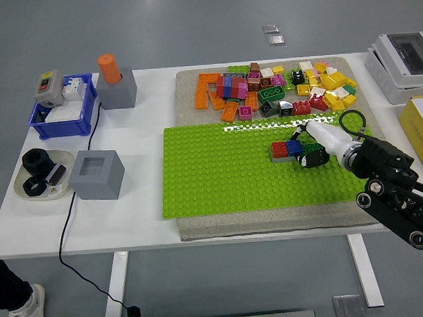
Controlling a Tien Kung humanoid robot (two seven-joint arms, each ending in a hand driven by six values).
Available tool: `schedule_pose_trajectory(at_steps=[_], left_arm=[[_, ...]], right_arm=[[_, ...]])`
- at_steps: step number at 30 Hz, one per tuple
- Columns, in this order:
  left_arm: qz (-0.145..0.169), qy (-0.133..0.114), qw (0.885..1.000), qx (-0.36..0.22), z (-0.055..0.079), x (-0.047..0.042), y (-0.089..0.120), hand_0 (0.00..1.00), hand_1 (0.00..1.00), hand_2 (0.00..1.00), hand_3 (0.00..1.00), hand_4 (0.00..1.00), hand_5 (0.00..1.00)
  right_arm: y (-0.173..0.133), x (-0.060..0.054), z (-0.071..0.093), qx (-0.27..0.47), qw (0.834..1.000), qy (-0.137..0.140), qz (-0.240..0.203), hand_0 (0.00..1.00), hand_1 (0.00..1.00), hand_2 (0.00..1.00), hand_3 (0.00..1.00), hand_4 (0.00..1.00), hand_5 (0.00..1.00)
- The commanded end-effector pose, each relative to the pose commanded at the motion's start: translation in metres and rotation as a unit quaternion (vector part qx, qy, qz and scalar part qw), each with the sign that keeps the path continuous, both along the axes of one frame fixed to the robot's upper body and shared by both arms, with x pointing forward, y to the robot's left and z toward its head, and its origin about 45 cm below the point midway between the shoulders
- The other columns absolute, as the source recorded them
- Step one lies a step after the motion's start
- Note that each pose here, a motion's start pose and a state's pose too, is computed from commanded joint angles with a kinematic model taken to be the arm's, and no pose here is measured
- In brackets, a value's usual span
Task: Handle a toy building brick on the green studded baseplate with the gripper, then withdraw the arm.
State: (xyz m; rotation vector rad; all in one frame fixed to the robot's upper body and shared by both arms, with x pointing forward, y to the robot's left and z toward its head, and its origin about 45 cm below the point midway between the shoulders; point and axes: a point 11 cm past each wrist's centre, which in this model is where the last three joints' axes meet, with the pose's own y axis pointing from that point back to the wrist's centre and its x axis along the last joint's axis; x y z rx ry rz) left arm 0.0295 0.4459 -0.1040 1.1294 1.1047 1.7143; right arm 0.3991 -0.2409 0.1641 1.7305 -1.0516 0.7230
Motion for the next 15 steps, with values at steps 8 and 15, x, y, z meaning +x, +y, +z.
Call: schedule_pose_trajectory(at_steps=[8, 15], left_arm=[[0.000, 0.000, 1.000, 0.000, 0.0000, 0.0000, 0.0001, 0.597, 0.617, 0.544, 0.598, 0.766, 0.200], [0.000, 0.000, 1.000, 0.000, 0.0002, 0.0000, 0.0005, 0.597, 0.617, 0.541, 0.596, 0.766, 0.200]], right_arm=[[-0.0001, 0.0002, 0.0003, 0.000, 1.000, 0.000, 0.000, 0.956, 0.942, 0.949, 0.665, 0.659, 0.066], [-0.0005, -0.0001, -0.0003, 0.001, 1.000, 0.002, 0.000, 0.957, 0.943, 0.952, 0.665, 0.679, 0.069]])
